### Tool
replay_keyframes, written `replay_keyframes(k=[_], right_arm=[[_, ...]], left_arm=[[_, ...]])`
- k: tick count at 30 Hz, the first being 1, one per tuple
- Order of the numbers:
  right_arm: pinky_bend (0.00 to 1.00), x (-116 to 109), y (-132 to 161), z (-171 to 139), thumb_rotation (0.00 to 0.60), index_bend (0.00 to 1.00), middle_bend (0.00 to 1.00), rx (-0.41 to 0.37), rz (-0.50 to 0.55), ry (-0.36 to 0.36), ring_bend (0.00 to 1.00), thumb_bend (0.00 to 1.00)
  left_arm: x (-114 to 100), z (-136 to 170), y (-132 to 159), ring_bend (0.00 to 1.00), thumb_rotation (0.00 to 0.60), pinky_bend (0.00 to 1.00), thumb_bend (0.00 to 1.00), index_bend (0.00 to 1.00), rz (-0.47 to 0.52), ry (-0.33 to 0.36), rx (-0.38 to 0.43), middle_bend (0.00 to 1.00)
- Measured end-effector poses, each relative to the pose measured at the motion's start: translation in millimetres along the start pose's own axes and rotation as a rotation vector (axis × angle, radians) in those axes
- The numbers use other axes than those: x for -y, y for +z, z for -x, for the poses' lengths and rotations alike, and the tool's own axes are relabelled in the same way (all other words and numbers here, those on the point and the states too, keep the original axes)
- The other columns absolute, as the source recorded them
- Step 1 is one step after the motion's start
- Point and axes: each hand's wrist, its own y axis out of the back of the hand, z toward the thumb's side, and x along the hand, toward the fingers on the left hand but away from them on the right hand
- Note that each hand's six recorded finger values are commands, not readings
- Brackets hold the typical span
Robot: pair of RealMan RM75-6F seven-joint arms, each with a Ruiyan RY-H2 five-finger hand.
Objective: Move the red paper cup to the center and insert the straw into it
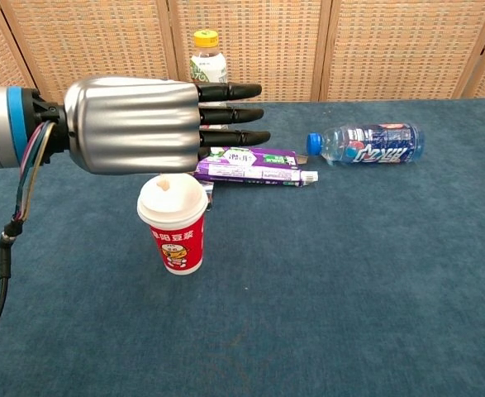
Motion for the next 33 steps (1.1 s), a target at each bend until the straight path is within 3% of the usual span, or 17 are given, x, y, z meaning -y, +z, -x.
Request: replay_keyframes(k=[5, 7, 9, 12, 15, 25, 33], right_arm=[[0.00, -0.2, -0.6, 0.1, 0.600, 0.00, 0.00, 0.002, 0.002, 0.001, 0.00, 0.00], [0.00, -0.3, -0.7, 0.1, 0.600, 0.00, 0.00, 0.002, 0.003, 0.001, 0.00, 0.00], [0.00, -0.4, -0.8, 0.2, 0.600, 0.00, 0.00, 0.001, 0.003, 0.001, 0.00, 0.00], [0.00, -0.3, -1.0, 0.3, 0.600, 0.00, 0.00, 0.002, 0.004, 0.002, 0.00, 0.00], [0.00, -0.4, -0.7, 0.6, 0.600, 0.00, 0.00, 0.001, 0.016, 0.001, 0.00, 0.00], [0.00, 1.4, 1.1, 0.1, 0.600, 0.00, 0.00, -0.007, 0.004, 0.007, 0.00, 0.00], [0.00, 5.2, 7.6, -1.5, 0.600, 0.00, 0.00, -0.022, -0.008, 0.017, 0.00, 0.00]], left_arm=[[0.3, 0.2, 5.6, 0.00, 0.600, 0.00, 0.39, 0.59, 0.003, -0.006, 0.010, 0.00], [0.3, 0.0, 7.0, 0.00, 0.600, 0.00, 0.39, 0.45, 0.007, -0.008, 0.011, 0.00], [1.0, 0.6, 8.0, 0.00, 0.600, 0.00, 0.38, 0.18, 0.019, -0.014, 0.008, 0.00], [2.3, 2.6, 8.8, 0.00, 0.600, 0.00, 0.29, 0.00, 0.033, -0.023, 0.002, 0.00], [2.9, 4.4, 8.3, 0.00, 0.600, 0.00, 0.21, 0.00, 0.044, -0.029, -0.003, 0.00], [1.6, 14.0, 1.6, 0.00, 0.600, 0.00, 0.16, 0.00, 0.110, -0.035, -0.036, 0.00], [9.3, 42.7, -34.3, 0.00, 0.600, 0.00, 0.11, 0.00, 0.314, -0.076, -0.199, 0.00]])
